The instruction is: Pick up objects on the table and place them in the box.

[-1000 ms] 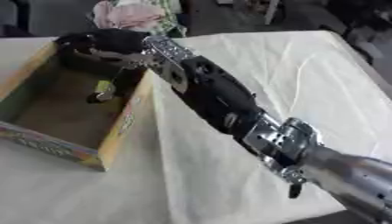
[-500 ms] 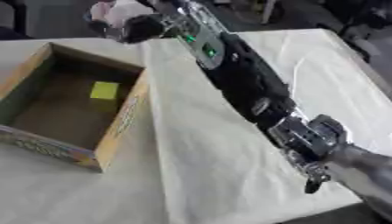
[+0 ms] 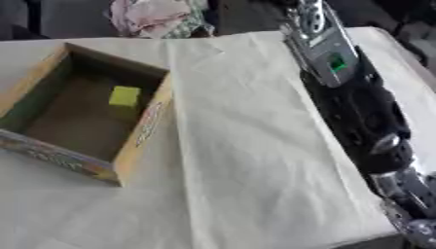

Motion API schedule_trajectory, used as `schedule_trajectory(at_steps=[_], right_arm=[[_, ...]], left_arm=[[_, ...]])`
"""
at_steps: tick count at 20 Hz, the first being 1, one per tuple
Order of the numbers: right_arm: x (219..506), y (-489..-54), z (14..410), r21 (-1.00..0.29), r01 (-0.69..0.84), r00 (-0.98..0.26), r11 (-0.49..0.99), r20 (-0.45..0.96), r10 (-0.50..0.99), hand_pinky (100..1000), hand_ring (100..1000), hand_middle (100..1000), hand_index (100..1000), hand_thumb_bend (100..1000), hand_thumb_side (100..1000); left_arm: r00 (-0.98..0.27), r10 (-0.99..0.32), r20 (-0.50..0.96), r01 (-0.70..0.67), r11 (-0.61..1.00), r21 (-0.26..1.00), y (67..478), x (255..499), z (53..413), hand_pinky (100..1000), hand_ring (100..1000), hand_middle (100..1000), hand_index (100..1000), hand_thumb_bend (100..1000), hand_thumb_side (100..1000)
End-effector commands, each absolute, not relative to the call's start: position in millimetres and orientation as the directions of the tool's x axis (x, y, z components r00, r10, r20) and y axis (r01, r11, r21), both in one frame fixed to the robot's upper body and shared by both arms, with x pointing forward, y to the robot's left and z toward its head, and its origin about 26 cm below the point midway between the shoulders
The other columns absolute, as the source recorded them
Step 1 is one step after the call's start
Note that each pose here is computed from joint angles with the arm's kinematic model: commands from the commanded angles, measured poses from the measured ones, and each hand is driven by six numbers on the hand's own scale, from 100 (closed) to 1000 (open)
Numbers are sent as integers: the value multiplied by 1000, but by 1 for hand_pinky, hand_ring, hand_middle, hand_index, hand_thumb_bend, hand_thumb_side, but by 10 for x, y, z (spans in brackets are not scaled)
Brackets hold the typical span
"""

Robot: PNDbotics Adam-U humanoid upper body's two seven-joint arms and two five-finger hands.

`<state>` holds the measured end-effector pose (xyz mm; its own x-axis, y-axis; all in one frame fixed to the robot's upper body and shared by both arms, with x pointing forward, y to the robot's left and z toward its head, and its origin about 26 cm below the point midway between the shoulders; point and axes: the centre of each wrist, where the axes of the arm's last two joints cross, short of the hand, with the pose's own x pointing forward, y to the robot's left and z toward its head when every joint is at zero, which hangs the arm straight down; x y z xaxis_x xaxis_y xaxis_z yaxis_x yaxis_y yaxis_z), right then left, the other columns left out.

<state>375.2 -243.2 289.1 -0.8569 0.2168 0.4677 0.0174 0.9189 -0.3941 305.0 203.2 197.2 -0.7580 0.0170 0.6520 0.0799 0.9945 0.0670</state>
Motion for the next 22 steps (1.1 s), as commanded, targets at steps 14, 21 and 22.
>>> schedule_trajectory(at_steps=[14,21,22], right_arm=[[3251,-2366,2551,-370,-107,-860,923,500,101,825,822,894,927,100,515],[3215,-2350,2413,-347,-123,-840,930,535,89,826,820,890,925,100,521],[3209,-2347,2410,-347,-124,-841,929,534,87,825,820,889,925,100,522]], left_arm=[[-729,-43,683,41,993,107,2101,2989,1910,510,855,793,802,407,882],[-714,-46,699,57,991,124,2079,2977,1873,506,855,792,802,404,889],[-712,-46,701,61,990,126,2074,2975,1870,505,854,791,803,403,891]])
